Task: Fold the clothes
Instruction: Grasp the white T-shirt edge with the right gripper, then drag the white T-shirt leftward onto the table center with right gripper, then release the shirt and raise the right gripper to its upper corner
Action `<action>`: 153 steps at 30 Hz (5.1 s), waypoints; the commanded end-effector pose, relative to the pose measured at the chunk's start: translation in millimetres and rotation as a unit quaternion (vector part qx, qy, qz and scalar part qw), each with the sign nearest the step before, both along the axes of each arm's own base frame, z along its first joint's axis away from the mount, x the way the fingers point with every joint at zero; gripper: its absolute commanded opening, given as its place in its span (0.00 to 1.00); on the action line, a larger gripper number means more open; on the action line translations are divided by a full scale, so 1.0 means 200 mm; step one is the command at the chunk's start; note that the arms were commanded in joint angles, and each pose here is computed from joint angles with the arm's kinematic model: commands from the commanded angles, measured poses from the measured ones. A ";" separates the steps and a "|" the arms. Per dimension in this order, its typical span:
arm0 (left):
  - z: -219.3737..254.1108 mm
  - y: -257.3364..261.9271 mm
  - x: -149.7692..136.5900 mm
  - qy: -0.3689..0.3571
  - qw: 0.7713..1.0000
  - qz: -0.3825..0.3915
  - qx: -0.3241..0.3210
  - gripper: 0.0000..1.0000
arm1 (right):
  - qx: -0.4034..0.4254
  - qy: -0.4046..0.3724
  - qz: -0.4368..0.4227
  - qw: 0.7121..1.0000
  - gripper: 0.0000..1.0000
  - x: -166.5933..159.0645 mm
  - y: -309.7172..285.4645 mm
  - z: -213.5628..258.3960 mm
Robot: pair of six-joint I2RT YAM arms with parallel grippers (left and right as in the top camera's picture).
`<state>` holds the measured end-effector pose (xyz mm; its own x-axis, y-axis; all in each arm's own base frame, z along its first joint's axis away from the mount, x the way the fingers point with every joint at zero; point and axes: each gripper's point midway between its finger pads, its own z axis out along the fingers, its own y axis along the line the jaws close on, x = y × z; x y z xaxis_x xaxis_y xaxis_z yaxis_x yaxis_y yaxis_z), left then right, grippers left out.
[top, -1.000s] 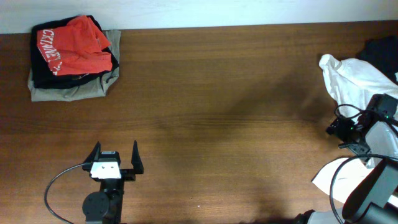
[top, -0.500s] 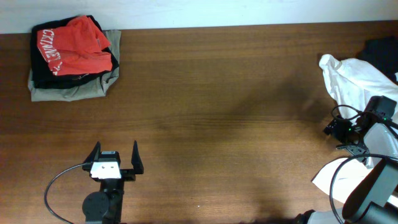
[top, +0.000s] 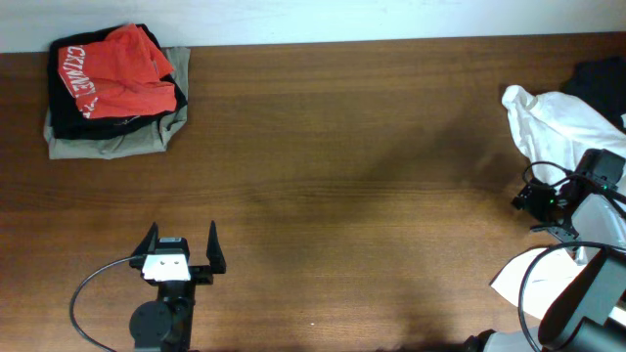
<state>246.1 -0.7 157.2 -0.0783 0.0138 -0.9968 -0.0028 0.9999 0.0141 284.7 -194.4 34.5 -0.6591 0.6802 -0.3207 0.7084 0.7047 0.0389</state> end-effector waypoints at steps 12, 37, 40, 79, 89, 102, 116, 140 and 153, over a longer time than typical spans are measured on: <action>0.00 0.00 0.00 0.000 1.000 -0.001 0.009 0.99 | -0.027 0.023 0.053 0.998 0.96 0.06 -0.07 -0.20; 0.00 0.00 0.00 0.000 1.000 -0.001 0.009 0.99 | -0.017 -0.074 0.062 0.995 0.04 0.28 -0.02 0.10; 0.00 0.00 0.00 0.000 1.000 -0.002 0.009 0.99 | 0.059 -0.132 0.098 0.985 0.04 0.39 0.23 0.20; 0.00 0.00 0.00 0.000 1.000 -0.001 0.009 0.99 | 0.038 -0.005 0.113 0.993 0.90 0.62 0.34 0.22; 0.00 0.00 0.00 0.000 1.000 -0.001 0.009 0.99 | 0.037 0.047 0.084 0.995 0.90 0.59 0.14 -0.12; 0.00 0.00 0.00 0.000 1.000 -0.001 0.009 0.99 | 0.029 -0.031 0.138 0.990 0.20 0.92 0.41 -0.24; 0.00 0.00 0.00 0.000 1.000 -0.001 0.009 0.99 | 0.126 -0.198 0.303 0.924 0.98 1.49 1.63 0.03; 0.00 0.00 0.00 0.000 1.000 -0.001 0.009 0.99 | -0.022 -0.203 0.302 0.931 0.99 0.71 0.94 1.76; 0.00 0.00 0.00 0.000 1.000 -0.001 0.009 0.99 | 0.122 0.140 0.284 0.941 0.99 0.32 0.94 0.82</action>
